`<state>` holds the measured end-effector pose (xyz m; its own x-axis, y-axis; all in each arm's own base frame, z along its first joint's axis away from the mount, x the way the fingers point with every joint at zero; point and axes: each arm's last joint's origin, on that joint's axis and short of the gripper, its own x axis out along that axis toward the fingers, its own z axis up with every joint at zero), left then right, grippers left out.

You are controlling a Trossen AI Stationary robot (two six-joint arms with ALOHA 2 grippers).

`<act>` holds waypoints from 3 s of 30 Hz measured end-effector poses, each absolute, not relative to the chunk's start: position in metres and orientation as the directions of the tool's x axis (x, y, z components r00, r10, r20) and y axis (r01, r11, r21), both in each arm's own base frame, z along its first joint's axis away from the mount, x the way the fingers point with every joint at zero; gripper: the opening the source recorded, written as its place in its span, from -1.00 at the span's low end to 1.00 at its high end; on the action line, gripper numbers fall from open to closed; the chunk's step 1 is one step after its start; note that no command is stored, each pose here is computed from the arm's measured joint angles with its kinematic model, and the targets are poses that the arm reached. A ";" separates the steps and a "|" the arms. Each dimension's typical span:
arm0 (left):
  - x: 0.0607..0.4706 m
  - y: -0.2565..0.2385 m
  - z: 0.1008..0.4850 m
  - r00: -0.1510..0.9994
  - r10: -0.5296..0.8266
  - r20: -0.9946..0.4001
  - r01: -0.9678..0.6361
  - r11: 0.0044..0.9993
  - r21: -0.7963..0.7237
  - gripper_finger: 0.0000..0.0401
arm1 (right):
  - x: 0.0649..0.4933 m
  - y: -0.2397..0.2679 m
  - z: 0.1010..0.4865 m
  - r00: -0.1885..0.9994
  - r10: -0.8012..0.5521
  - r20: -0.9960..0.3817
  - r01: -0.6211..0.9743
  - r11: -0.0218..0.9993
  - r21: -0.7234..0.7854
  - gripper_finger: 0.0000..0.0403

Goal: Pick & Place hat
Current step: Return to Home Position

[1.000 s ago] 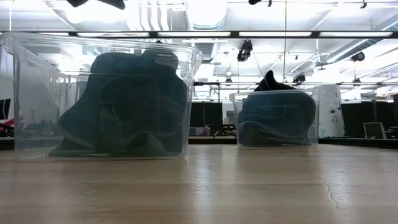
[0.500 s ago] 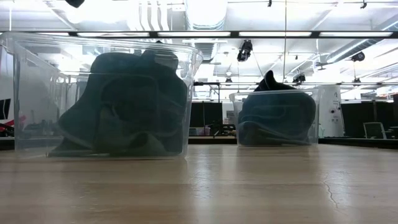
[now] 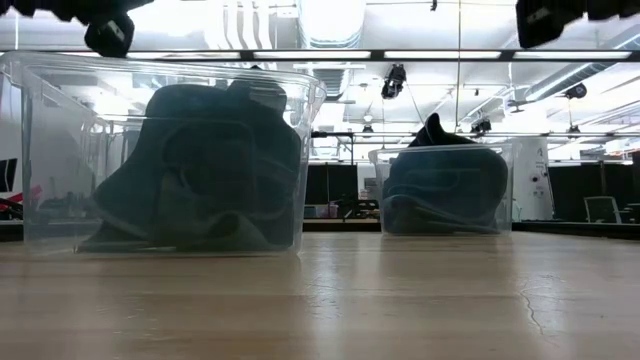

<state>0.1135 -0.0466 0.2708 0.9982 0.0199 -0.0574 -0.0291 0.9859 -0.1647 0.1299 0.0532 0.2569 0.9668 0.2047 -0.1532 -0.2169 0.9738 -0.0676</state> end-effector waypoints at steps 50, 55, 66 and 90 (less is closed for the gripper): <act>0.090 -0.037 0.169 0.996 -0.089 0.027 0.093 0.974 -0.204 -1.00 | 0.114 0.044 0.157 0.984 0.139 -0.115 -0.149 0.985 -0.089 -0.96; 0.090 -0.037 0.169 0.996 -0.089 0.026 0.093 0.975 -0.204 -1.00 | 0.114 0.044 0.157 0.984 0.139 -0.115 -0.149 0.985 -0.087 -0.96; 0.090 -0.037 0.168 0.996 -0.089 0.024 0.092 0.975 -0.203 -1.00 | 0.114 0.044 0.157 0.984 0.139 -0.114 -0.150 0.985 -0.087 -0.96; 0.091 -0.037 0.168 0.996 -0.090 0.021 0.092 0.975 -0.202 -1.00 | 0.114 0.044 0.157 0.984 0.140 -0.114 -0.151 0.985 -0.087 -0.96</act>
